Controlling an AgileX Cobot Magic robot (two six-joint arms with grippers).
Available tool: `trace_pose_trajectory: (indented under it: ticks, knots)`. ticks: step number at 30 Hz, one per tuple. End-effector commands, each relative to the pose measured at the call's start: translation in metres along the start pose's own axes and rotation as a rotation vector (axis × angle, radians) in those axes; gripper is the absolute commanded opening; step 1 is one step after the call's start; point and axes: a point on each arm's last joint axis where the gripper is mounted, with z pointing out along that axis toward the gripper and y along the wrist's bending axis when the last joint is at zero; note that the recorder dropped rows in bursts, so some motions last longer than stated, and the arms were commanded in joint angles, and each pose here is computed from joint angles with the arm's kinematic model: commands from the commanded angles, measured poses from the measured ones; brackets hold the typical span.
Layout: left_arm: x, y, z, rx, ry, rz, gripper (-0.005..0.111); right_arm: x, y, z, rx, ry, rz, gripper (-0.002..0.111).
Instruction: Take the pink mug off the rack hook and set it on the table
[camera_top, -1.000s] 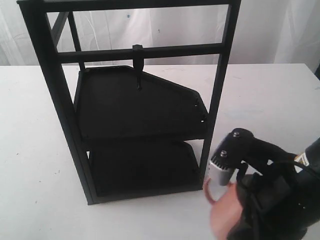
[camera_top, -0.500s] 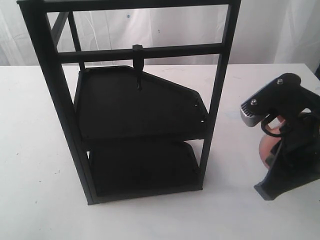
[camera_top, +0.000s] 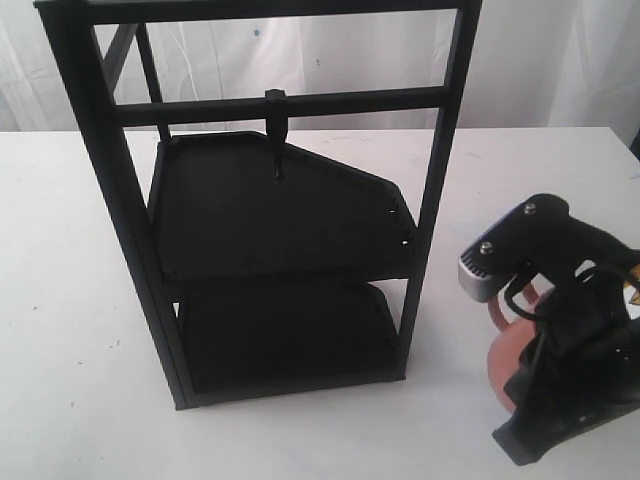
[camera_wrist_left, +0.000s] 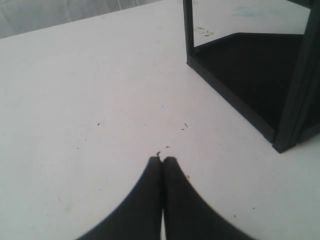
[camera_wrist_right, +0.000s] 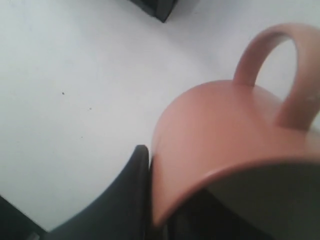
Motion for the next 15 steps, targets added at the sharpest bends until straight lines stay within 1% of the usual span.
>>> trace_pose_trajectory:
  ticks: [1,6,15]
  knots:
    - [0.001,0.000,0.000,0.000,-0.001,0.001,0.000,0.003,0.001,0.018,-0.020,0.064,-0.013,0.000]
    - [0.001,0.000,0.000,0.000,-0.001,0.001,0.000,0.002,0.003,0.035,-0.068,0.119,-0.032,0.000]
    - [0.001,0.000,0.000,0.000,-0.001,0.001,0.000,-0.005,0.002,0.060,-0.085,0.156,-0.034,0.000]
